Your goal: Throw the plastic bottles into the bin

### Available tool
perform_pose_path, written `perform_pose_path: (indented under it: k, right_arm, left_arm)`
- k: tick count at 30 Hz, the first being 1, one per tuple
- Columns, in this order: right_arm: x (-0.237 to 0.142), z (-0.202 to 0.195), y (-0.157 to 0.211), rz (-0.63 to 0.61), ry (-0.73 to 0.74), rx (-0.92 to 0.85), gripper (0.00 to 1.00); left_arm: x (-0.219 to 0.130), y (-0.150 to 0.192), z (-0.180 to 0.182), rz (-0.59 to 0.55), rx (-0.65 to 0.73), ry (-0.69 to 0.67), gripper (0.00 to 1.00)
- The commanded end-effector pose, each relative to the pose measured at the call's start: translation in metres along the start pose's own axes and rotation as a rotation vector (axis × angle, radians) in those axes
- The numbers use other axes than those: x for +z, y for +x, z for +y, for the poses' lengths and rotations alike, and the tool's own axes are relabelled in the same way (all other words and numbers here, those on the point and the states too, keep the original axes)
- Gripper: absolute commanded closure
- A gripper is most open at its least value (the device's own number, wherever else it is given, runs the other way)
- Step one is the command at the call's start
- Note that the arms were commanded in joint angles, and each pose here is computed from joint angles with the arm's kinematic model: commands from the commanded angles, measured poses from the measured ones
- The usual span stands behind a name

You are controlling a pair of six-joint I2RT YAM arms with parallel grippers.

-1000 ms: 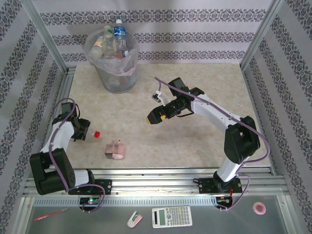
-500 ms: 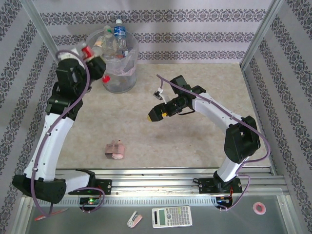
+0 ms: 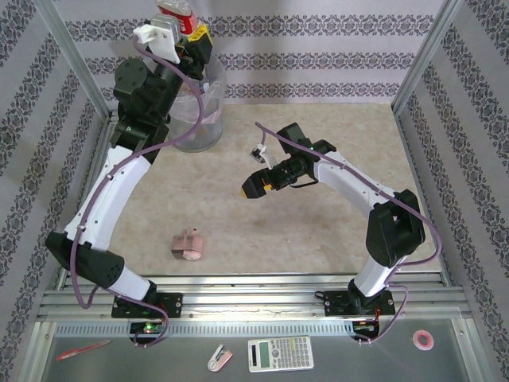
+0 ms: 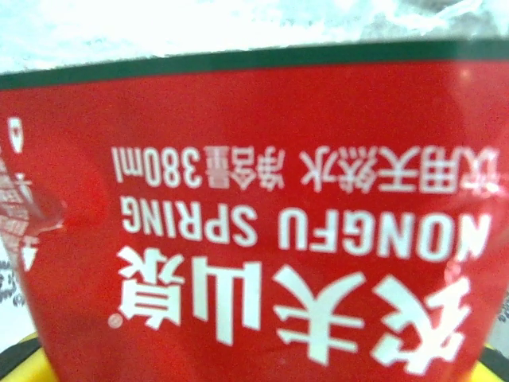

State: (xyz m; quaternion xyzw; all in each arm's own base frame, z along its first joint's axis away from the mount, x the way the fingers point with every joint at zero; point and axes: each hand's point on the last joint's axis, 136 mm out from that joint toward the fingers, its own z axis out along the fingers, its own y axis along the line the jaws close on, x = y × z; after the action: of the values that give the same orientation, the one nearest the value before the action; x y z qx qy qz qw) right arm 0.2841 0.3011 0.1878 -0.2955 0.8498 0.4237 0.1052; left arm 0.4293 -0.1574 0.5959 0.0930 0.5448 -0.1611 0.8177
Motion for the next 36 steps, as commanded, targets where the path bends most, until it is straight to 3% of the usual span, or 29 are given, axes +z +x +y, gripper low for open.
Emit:
perform_pose_path:
  k: [1, 6, 11, 15, 27, 36]
  right_arm:
    - [-0.013, 0.003, -0.006, -0.040, 0.015, -0.023, 0.02]
    - [-0.015, 0.000, -0.007, -0.043, 0.017, -0.014, 0.02]
    - [-0.017, -0.002, -0.011, -0.040, 0.008, 0.001, 0.02]
    - [-0.017, -0.001, -0.010, -0.034, -0.003, 0.011, 0.02]
    - [-0.016, -0.003, 0.003, -0.029, -0.007, 0.028, 0.02]
    - [-0.016, -0.002, 0.001, -0.025, -0.009, 0.021, 0.02]
  left_arm:
    - [-0.001, -0.049, -0.006, -0.157, 0.070, 0.020, 0.60]
    - [0.021, -0.013, 0.028, -0.053, -0.012, -0.038, 0.57]
    - [0.050, 0.088, 0.084, 0.229, -0.214, -0.100, 0.04]
    - [0.056, 0.153, 0.123, 0.373, -0.311, -0.203, 0.00]
    - [0.043, 0.108, 0.126, 0.300, -0.302, -0.245, 0.00]
    - [0.011, 0.030, 0.111, 0.192, -0.292, -0.240, 0.00]
